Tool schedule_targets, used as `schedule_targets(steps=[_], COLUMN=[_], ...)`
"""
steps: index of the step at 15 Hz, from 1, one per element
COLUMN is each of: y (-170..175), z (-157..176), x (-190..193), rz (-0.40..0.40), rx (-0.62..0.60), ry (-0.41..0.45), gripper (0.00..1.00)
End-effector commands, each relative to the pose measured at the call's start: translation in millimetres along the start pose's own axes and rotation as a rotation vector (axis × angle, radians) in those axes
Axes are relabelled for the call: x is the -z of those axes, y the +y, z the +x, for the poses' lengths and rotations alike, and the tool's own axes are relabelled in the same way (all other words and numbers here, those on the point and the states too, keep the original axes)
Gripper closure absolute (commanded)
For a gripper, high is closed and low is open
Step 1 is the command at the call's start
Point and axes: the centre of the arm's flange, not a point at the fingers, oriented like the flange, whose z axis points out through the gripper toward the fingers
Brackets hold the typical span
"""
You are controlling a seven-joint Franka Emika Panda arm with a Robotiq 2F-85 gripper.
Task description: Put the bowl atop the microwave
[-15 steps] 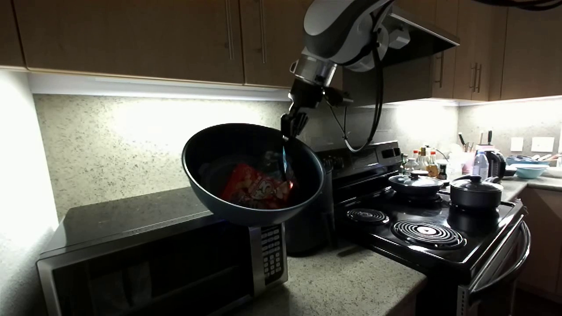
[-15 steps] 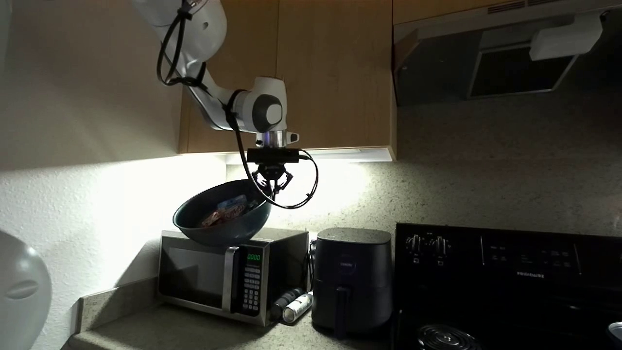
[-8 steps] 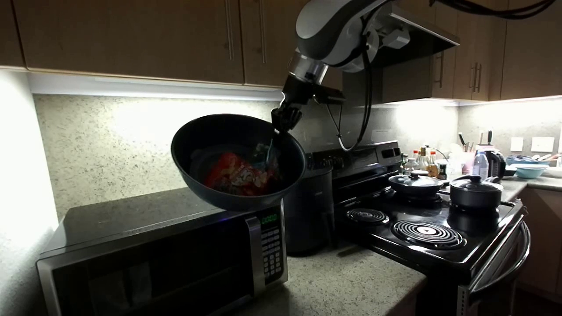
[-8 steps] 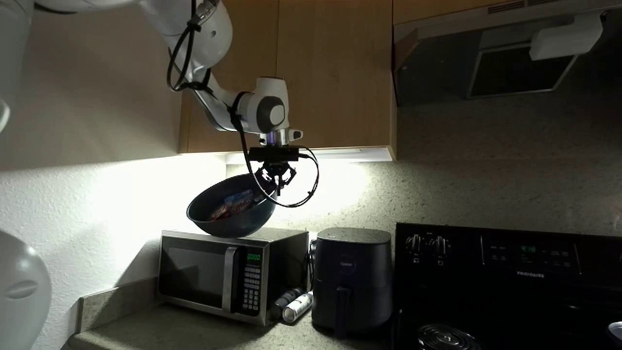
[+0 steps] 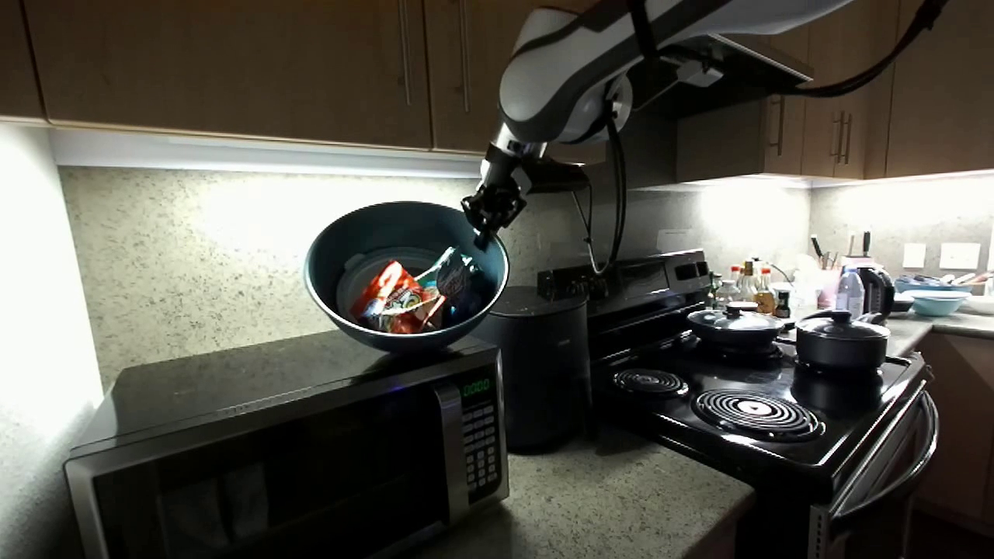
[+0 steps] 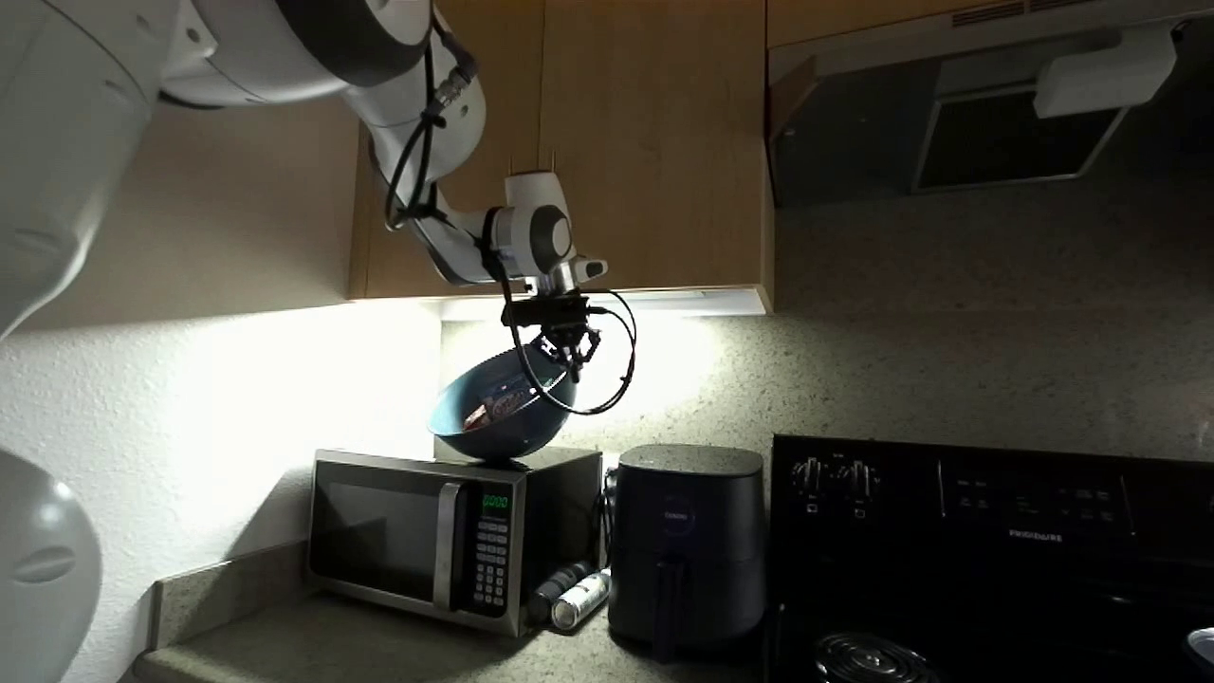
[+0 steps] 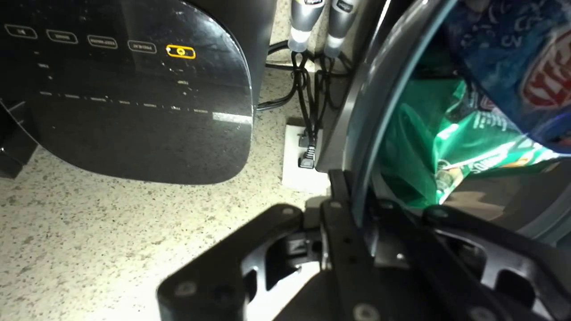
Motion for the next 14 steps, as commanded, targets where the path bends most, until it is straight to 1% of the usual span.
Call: schedule_targets(steps=[1,3,4,5,8,9,12,14], y=[-8.5,-11.0,-13.1,-13.8,-16.8,-18.6,-20.3,-16.7], z=[12.9,11.7,8.6,6.1,-5.9,-9.8,-18.0,-22.6], x=[-15.9,-21.5,-23.9,-25.0,-21.6,-21.8,-25.9,-30.7], rz=[-0.042,-0.013,0.016,0.029,0.129,0.150,0.188,0.182], rx=[-0.066,-0.091,-0.095,-0.102,-0.158,-0.177,-0.230,-0.262], ry=[-0.014,-0.046,-0.081,-0.100,-0.177,-0.193,-0.253,-0.285], gripper=[0.99,0.99,0.99,0.99,0.99,0.99,0.99,0.99])
